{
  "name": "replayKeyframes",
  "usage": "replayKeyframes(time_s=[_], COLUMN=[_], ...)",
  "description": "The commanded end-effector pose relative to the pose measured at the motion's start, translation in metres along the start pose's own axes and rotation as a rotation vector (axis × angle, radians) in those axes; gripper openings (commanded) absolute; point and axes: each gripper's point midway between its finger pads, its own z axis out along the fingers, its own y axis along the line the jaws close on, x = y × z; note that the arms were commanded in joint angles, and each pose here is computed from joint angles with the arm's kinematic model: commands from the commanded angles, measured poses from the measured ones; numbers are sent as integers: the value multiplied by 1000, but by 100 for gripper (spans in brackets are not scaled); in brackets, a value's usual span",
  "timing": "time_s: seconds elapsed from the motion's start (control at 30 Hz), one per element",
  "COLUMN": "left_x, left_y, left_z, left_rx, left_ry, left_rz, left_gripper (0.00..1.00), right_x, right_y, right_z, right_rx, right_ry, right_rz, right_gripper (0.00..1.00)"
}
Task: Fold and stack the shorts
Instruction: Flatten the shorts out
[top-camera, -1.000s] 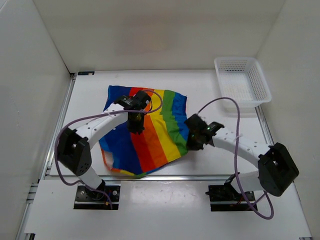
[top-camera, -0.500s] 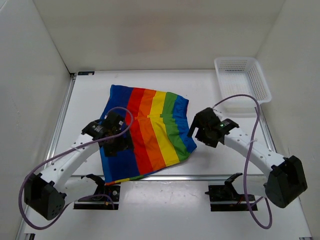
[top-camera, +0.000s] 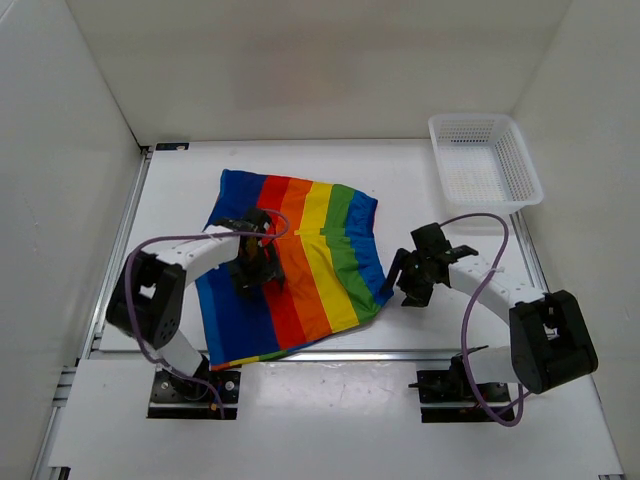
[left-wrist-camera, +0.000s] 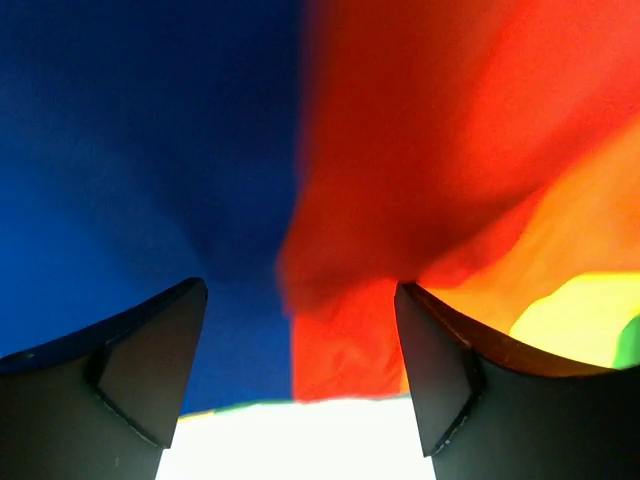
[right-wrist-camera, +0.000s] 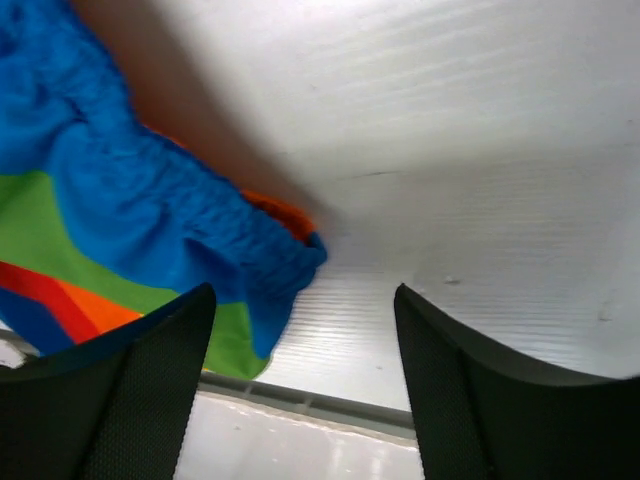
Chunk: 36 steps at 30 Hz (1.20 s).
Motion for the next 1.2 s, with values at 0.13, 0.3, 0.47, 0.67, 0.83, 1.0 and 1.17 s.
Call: replayKeyframes(time_s=[0.13,0.3,0.47,0.67,0.83,1.0,1.17], left_x=[-45,-72,-112,-157,-166,-129,-62], left_y=[-25,-49,-82,-133,-128,-45,15], left_z=[31,38,40,-8,-90,-124,-104], left_rx=[-19,19,27,81,145,150,119], left_ry=[-2,-5,-17,-122,-278,-312,-240], left_rz=[83,127,212,282,256,82,-86], left_gripper=[84,84,84,87,97,100,100], right_x=[6,5,-8,-9,-18,-21,-24], right_y=[19,29,-8,-33,-47,-49,-46], right_z=[5,17,15,-14,-25,-22,-18], right_rx=[-153,-163,-1,48,108,146,141], right_ry=[26,73,-1,-151,-235,-216,-208], right_rz=[-38,-23,81,157,154,131,122], right_gripper=[64,26,0,0,0,0,0])
